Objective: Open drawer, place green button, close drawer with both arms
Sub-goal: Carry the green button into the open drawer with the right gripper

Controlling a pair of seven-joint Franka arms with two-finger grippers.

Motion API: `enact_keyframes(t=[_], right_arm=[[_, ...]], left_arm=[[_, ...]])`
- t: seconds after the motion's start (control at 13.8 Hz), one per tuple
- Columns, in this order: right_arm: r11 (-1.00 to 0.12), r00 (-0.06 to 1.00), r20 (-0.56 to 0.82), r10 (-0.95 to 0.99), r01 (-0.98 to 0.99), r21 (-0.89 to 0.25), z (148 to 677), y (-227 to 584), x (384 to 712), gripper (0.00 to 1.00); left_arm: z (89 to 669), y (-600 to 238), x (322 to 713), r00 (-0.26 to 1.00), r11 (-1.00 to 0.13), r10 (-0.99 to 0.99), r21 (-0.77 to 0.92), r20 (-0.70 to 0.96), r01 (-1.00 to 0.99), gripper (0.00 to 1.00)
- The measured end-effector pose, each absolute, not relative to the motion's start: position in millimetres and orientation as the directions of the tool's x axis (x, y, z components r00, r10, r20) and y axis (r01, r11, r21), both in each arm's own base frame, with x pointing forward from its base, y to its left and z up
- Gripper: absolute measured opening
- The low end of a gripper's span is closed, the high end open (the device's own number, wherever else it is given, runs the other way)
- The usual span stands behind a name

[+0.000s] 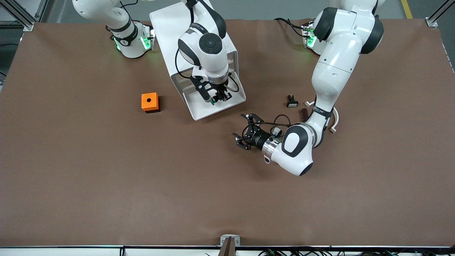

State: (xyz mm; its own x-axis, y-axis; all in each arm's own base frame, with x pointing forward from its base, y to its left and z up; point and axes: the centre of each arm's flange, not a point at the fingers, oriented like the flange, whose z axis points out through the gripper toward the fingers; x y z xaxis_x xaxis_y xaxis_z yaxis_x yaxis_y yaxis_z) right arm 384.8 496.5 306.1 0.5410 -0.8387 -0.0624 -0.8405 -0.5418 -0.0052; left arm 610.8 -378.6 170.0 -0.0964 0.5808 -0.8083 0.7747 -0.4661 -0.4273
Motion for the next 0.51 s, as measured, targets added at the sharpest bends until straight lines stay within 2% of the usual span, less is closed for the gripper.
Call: enact_keyframes(t=[0.22,0.51], right_arm=[[-0.523,0.522,-0.059,-0.851,-0.853,0.000,290,507,373,0.41],[-0.504,0.502,-0.055,-0.863,-0.864,0.011,285,515,361,0.41]], left_arm=[[193,-373,627,0.168,-0.559,0.549,-0.210,-0.819,0.802,1.00],[227,-361,649,0.441,-0.630,0.554,-0.009,-0.706,0.777,1.00]])
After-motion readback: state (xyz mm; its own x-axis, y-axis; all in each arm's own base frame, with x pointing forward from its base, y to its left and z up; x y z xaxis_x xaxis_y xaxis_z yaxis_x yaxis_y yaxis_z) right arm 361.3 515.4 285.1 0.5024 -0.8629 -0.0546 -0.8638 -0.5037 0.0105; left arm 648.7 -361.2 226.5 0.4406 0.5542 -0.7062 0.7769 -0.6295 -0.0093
